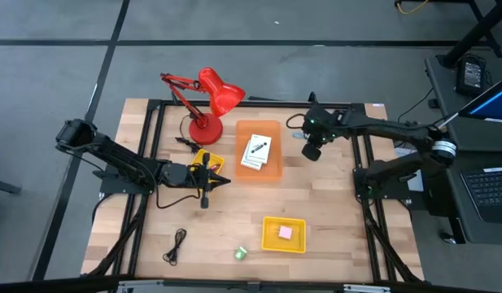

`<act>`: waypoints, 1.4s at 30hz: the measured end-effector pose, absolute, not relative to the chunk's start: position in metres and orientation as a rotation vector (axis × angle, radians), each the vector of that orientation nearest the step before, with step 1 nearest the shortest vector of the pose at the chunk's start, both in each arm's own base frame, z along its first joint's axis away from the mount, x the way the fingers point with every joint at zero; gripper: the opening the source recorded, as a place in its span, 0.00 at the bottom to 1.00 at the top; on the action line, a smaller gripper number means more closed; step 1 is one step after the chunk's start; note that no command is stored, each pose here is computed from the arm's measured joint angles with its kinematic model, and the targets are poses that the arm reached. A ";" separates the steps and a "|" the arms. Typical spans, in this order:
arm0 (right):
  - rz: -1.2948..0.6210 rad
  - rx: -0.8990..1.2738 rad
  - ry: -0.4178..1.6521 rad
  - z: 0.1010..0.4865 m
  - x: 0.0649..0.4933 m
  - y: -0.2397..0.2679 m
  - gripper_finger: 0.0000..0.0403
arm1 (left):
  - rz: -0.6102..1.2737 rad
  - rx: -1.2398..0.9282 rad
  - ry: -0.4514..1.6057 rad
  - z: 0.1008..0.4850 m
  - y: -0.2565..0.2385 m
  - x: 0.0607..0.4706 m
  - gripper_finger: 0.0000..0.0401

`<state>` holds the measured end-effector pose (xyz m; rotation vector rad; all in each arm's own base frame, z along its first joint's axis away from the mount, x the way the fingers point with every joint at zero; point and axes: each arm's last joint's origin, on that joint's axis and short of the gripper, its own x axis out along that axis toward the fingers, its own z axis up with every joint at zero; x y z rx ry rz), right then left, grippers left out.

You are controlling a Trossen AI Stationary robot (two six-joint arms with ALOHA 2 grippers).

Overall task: Pick and place items into bin
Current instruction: Put the blue charger cable into the left yellow bin

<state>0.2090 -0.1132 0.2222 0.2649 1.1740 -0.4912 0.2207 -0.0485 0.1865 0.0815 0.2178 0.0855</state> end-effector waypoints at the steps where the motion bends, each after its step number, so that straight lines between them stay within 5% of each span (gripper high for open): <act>1: -0.486 0.261 1.154 0.227 0.208 -0.108 0.02 | 0.086 0.081 0.218 0.187 -0.049 0.221 0.01; 14: -0.229 0.042 0.771 0.274 0.215 -0.042 0.02 | 0.088 0.057 0.195 0.189 -0.049 0.221 0.01; 29: 0.122 -0.049 0.140 0.229 0.223 0.011 0.02 | 0.090 0.019 0.162 0.192 -0.049 0.222 0.01; 42: 0.068 -0.055 -0.034 0.213 0.211 0.023 0.02 | 0.086 0.045 0.088 0.199 -0.049 0.223 0.01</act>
